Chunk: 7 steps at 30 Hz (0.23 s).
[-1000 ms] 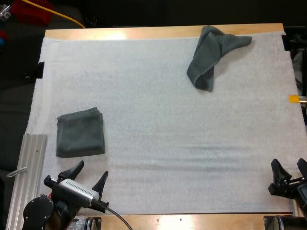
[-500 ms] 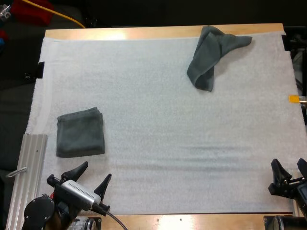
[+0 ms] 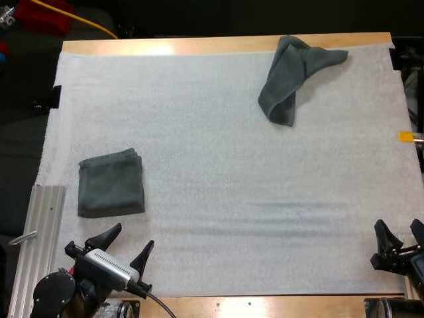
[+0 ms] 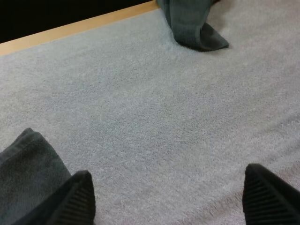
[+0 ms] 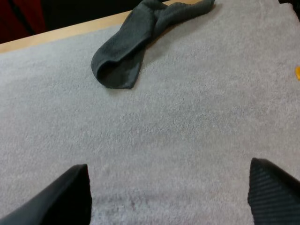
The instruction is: Pick towel from pile, fold and stack
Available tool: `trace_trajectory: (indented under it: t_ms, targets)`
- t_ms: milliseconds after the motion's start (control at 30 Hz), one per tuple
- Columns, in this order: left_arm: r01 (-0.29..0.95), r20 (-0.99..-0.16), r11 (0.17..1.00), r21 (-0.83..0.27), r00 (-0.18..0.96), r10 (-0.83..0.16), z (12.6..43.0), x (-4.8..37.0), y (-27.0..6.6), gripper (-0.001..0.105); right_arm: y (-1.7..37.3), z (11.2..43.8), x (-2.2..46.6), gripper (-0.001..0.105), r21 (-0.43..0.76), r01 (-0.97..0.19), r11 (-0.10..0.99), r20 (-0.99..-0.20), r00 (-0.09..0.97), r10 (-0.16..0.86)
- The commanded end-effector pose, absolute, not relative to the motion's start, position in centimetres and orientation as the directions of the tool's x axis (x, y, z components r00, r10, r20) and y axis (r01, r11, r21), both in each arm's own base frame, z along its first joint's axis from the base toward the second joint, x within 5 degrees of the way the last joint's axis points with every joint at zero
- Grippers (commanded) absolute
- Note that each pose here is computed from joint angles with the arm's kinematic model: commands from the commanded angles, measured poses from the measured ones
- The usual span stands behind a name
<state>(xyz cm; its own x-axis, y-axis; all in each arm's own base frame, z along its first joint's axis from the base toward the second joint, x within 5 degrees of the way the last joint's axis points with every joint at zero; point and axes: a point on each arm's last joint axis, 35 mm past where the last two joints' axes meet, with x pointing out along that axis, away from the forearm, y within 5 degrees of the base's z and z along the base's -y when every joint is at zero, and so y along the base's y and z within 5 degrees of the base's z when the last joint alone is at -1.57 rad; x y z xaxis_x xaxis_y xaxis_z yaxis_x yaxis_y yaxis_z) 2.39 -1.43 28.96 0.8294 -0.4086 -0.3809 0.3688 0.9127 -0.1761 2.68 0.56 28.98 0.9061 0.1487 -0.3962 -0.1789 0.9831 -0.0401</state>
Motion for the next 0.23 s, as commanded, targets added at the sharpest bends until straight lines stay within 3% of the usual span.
trace_trajectory:
  t_ms: [0, 200]
  targets:
    - [0.376, -0.378, 0.908, -0.186, 0.826, -0.419, 29.15, 2.6, -1.47, 0.063, 0.56, 29.21, 2.88, 0.068, -0.055, -0.188, 0.981, -0.392, 0.907, 0.152]
    - [0.376, -0.378, 0.908, -0.186, 0.826, -0.419, 29.15, 2.6, -1.47, 0.063, 0.56, 29.21, 2.88, 0.068, -0.066, -0.192, 0.979, -0.392, 0.907, 0.152]
